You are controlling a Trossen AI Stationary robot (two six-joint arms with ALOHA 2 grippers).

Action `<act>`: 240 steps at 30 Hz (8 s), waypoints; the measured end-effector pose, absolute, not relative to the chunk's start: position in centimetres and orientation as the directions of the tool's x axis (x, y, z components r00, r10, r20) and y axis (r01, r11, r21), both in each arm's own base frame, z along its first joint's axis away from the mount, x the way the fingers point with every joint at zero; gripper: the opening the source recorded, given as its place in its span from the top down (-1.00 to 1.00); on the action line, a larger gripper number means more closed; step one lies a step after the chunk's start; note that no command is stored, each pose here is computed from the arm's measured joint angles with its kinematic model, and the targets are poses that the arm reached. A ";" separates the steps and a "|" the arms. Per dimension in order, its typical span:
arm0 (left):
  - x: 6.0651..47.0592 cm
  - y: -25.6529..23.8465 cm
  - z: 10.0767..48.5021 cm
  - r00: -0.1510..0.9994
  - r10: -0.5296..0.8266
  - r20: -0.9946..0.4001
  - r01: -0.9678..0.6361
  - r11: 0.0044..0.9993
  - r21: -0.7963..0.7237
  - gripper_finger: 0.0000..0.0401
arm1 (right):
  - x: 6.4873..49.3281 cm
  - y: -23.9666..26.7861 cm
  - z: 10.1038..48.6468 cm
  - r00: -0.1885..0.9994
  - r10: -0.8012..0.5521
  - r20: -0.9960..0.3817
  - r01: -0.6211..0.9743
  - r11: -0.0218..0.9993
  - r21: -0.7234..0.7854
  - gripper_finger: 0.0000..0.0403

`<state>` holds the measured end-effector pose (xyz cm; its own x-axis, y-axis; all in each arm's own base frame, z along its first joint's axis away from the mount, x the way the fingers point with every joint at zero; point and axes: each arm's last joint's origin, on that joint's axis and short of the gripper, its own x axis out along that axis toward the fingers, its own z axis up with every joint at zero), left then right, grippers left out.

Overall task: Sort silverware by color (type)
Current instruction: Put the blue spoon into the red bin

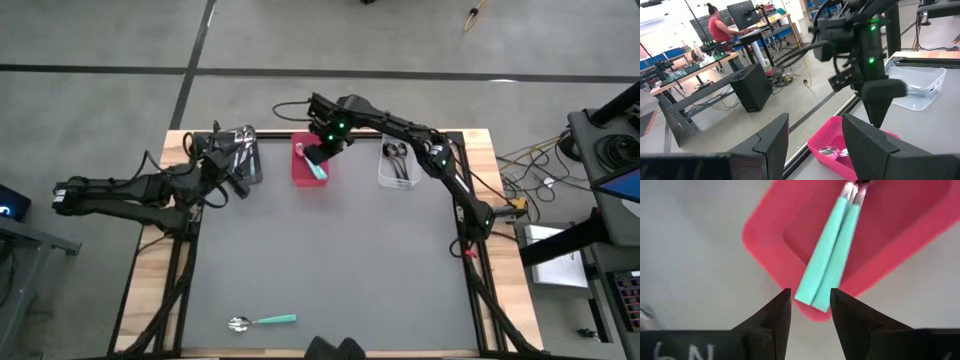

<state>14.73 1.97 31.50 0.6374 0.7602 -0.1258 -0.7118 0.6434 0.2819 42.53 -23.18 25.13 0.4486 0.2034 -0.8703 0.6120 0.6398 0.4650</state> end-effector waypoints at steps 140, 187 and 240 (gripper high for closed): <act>20.8 -23.7 15.4 0.571 0.466 -0.676 -0.187 0.875 0.446 0.62 | 44.3 17.0 20.5 0.879 0.047 -0.475 -0.098 0.992 -0.082 0.72; 14.9 -15.6 28.4 0.828 0.550 -0.105 -0.472 0.787 0.397 0.62 | 49.4 15.2 15.9 0.935 0.147 -0.324 -0.152 0.988 0.010 0.72; 14.8 -15.5 28.7 0.815 0.579 -0.023 -0.481 0.699 0.528 0.62 | 52.2 14.7 11.1 0.683 0.111 -0.722 -0.200 0.979 -0.039 0.07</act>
